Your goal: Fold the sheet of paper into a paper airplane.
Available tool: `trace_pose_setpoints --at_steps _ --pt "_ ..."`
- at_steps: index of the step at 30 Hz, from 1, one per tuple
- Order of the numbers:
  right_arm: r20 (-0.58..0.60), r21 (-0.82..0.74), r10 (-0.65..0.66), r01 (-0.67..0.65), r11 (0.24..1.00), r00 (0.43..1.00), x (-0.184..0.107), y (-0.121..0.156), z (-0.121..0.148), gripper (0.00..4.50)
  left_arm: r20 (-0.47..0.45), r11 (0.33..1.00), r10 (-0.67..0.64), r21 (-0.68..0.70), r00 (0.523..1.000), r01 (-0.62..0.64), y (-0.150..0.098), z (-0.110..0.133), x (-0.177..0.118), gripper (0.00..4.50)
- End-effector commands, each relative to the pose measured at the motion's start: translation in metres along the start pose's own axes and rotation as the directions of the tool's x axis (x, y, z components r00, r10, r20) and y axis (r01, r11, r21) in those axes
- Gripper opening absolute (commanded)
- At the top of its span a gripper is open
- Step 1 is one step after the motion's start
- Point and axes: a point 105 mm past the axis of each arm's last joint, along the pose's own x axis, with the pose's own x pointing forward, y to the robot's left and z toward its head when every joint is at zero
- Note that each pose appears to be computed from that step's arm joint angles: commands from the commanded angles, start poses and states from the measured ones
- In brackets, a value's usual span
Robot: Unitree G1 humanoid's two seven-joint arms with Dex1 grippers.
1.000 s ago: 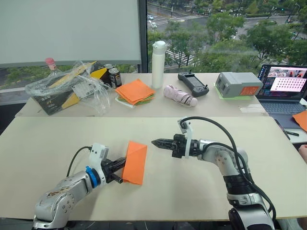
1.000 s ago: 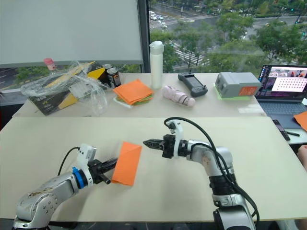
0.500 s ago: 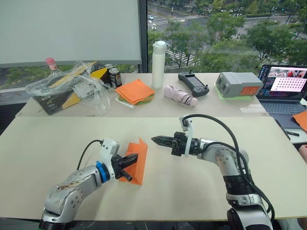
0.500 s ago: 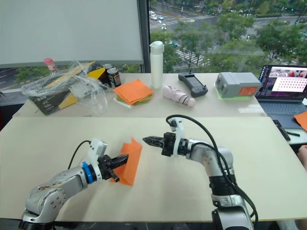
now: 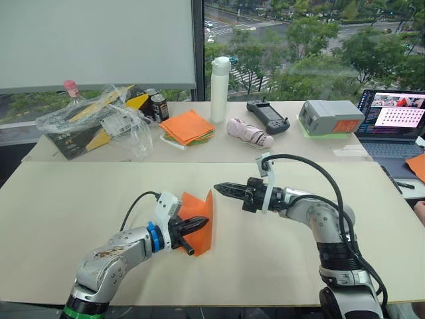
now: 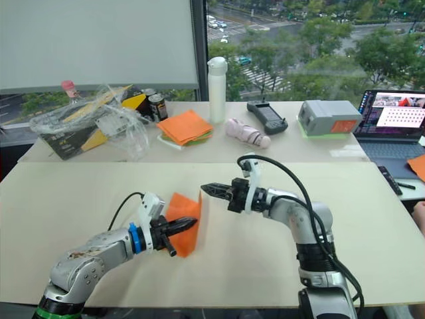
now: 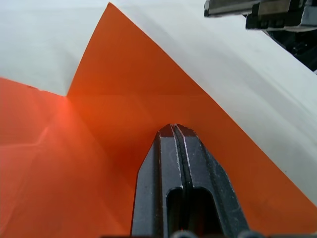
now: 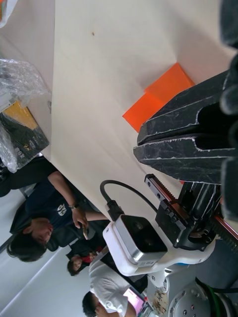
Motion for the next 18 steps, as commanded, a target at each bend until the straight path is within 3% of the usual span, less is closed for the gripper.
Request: trace_pose_setpoints --at_steps 1,8,18 --pt "-0.027 -0.094 0.04 -0.043 0.995 0.999 0.001 0.015 0.0 0.03 0.023 0.999 -0.018 0.038 1.0 0.018 -0.002 0.006 0.001 0.03" --pt "-0.127 -0.181 0.047 -0.07 0.981 0.991 0.004 0.023 -0.019 0.03 0.016 0.999 -0.023 0.042 1.0 0.022 -0.002 0.004 0.004 0.03" --pt "-0.223 -0.305 -0.042 -0.029 0.952 0.974 0.008 0.012 -0.036 0.03 0.02 0.999 -0.024 0.045 1.0 0.023 -0.002 0.004 0.006 0.03"
